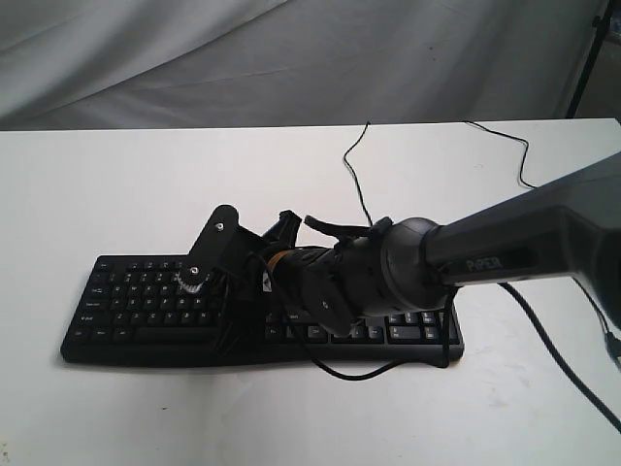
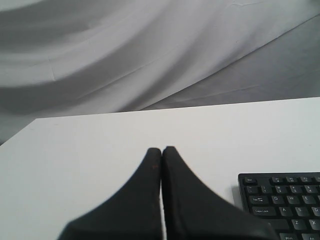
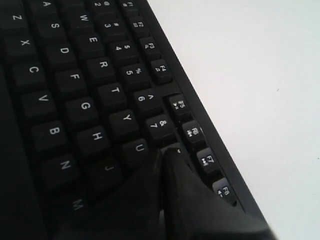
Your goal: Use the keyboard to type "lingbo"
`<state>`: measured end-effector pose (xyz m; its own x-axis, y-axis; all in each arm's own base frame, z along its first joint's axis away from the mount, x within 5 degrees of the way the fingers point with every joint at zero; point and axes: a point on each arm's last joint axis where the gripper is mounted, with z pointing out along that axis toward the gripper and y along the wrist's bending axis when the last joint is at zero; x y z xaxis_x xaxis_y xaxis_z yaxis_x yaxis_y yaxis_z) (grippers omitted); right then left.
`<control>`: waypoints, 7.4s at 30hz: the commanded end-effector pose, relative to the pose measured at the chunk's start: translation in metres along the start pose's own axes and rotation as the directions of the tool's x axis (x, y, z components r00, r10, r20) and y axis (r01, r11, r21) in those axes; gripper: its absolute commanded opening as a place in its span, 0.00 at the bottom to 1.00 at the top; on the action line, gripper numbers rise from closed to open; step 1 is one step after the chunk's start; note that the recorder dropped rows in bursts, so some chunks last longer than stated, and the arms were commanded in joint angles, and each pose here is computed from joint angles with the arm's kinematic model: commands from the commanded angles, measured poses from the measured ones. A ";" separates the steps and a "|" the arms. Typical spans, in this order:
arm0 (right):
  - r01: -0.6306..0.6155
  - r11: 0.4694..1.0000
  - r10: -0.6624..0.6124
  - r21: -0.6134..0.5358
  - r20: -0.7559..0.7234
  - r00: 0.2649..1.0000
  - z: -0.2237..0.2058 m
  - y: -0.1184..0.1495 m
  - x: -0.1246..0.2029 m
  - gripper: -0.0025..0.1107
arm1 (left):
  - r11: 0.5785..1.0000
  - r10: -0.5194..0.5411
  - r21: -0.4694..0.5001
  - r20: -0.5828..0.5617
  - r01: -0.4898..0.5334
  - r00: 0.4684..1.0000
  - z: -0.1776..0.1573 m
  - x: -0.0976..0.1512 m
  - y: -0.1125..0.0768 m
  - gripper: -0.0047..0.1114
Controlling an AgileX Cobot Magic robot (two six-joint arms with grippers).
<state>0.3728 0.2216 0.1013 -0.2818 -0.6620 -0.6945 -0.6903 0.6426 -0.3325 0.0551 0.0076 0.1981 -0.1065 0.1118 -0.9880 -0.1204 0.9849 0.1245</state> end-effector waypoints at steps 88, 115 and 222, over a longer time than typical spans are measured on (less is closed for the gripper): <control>0.023 0.997 -0.024 -0.068 -0.015 1.000 -0.001 0.033 -0.008 0.02 | 1.000 -0.003 0.004 -0.003 0.003 1.000 0.001 0.001 0.000 0.05; 0.040 0.998 -0.037 -0.040 0.070 0.997 -0.024 0.013 -0.055 0.02 | 1.000 -0.003 0.004 -0.003 0.003 1.000 0.001 0.001 0.000 0.05; 0.067 0.992 -0.067 -0.107 0.004 0.998 -0.005 0.038 -0.045 0.02 | 1.000 -0.003 0.004 -0.003 0.003 1.000 0.001 0.001 0.000 0.05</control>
<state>0.3555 0.2741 0.1228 -0.2361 -0.7043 -0.6695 -0.7775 0.5502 -0.3046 0.0551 0.0076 0.1981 -0.1065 0.1118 -0.9880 -0.1204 0.9849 0.1245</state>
